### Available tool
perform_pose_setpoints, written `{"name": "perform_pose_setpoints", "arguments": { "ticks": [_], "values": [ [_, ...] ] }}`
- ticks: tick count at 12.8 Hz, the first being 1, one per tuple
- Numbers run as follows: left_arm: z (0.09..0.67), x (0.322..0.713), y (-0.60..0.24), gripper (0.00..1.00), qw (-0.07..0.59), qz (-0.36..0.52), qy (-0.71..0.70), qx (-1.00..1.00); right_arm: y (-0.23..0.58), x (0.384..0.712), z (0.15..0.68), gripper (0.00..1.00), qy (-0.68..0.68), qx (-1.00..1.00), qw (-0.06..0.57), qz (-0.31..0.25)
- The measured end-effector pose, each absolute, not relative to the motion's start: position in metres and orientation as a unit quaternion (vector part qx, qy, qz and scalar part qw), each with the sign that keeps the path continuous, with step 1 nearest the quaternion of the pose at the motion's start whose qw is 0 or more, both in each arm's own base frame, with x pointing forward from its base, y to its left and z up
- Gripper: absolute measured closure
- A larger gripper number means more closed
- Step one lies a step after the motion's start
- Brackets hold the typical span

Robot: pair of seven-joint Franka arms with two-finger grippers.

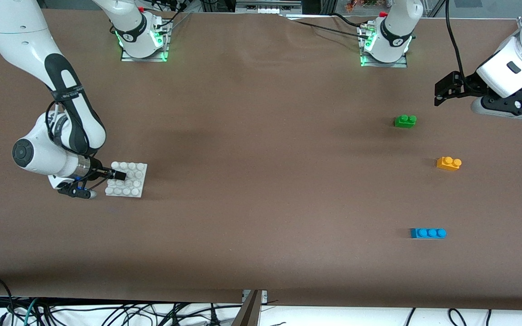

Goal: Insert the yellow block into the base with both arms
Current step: 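Close the right gripper on the white base plate's edge, then slide the white base plate along the table with the right gripper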

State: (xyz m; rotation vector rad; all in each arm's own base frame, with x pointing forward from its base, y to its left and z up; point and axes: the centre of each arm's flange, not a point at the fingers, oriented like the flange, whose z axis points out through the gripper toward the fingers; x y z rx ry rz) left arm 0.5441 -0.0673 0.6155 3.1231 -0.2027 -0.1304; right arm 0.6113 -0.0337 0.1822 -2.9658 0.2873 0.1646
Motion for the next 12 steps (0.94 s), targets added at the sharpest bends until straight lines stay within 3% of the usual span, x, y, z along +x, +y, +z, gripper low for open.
{"name": "perform_pose_setpoints", "arguments": {
  "ticks": [12],
  "values": [
    [0.616, 0.544, -0.069, 0.00, 0.005, -0.041, -0.066, 0.997, -0.008, 0.615, 0.183, 0.35, 0.078, -0.992, 0.088, 0.054]
  ]
}}
